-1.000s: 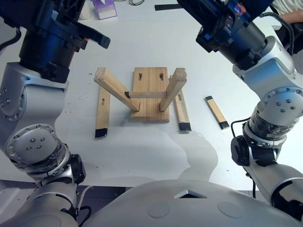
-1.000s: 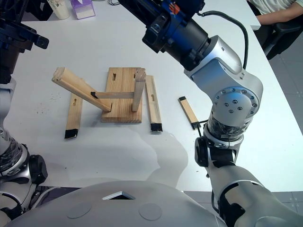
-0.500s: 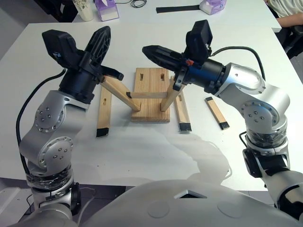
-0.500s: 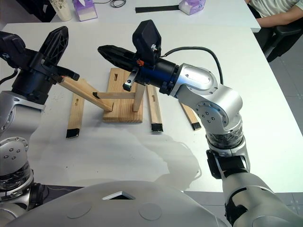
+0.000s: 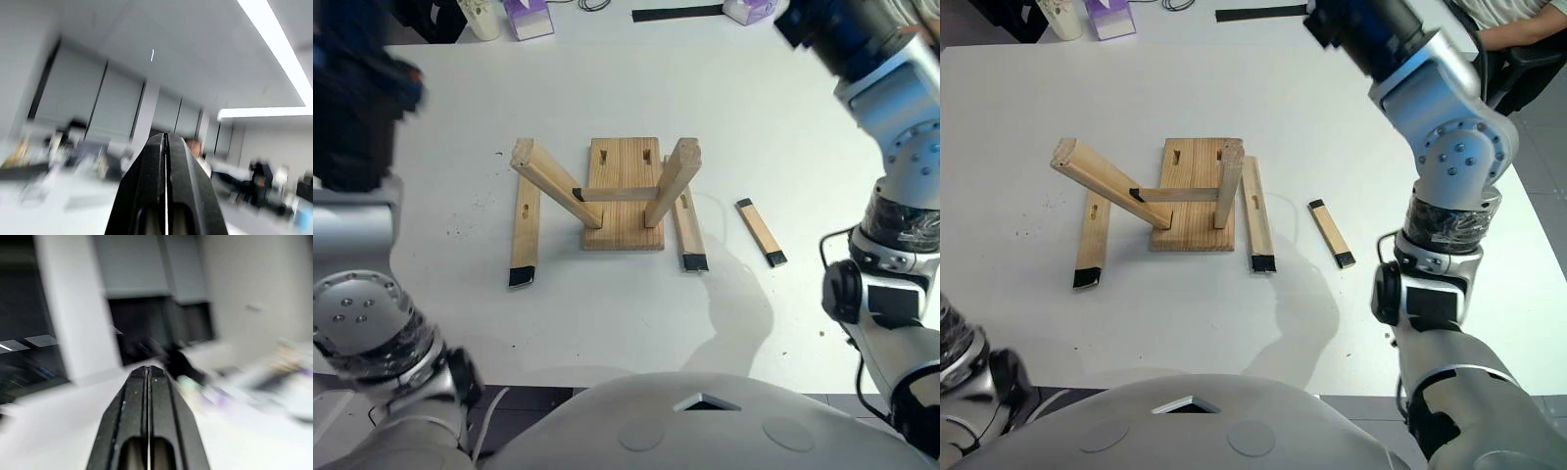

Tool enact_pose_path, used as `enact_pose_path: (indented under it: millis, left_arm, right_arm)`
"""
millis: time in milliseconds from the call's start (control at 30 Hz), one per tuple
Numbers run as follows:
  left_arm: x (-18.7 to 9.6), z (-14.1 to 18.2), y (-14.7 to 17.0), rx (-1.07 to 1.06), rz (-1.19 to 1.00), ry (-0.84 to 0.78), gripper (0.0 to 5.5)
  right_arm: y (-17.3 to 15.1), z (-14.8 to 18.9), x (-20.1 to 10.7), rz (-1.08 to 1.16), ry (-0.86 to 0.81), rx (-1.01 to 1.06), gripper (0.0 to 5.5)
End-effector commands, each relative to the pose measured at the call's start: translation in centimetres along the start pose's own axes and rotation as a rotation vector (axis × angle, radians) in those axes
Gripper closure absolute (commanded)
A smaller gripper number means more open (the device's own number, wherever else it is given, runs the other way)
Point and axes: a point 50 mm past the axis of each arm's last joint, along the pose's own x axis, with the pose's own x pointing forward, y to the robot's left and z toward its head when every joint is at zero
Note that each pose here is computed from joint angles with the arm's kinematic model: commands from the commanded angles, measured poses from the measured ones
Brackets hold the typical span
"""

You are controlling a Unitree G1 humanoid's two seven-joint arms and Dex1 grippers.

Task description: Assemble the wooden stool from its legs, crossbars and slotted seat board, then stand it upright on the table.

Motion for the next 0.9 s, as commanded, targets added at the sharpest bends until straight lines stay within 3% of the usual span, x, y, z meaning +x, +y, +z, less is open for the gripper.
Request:
enact_pose_path:
  millis: [33,167,267,567,900]
  left_arm:
    - [-9.9,-6.6,5.9,0.024,0.301,0.486,5.50]
    - [-12.0,-11.0,3.1,-0.028,0.170,0.677,5.50]
    - [-12.3,-12.7,3.3,0.010,0.109,0.761,5.50]
    - [-6.9,-14.8,0.5,0.010,-0.164,0.694,5.50]
    - [-7.1,-14.9,2.3,0.104,-0.093,0.701,5.50]
  right_arm:
    - [-2.2,-8.6,-2.9,-0.047,0.317,-0.129,5.48]
    - [-0.8,-12.3,-3.1,0.083,0.412,-0.093,5.48]
    - [0.5,-12.8,-2.7,0.220,0.394,-0.011,5.48]
    - [2.1,-12.8,0.3,0.525,0.423,0.061,5.48]
    - [5.1,-14.8,0.9,0.768,0.536,0.133,5.48]
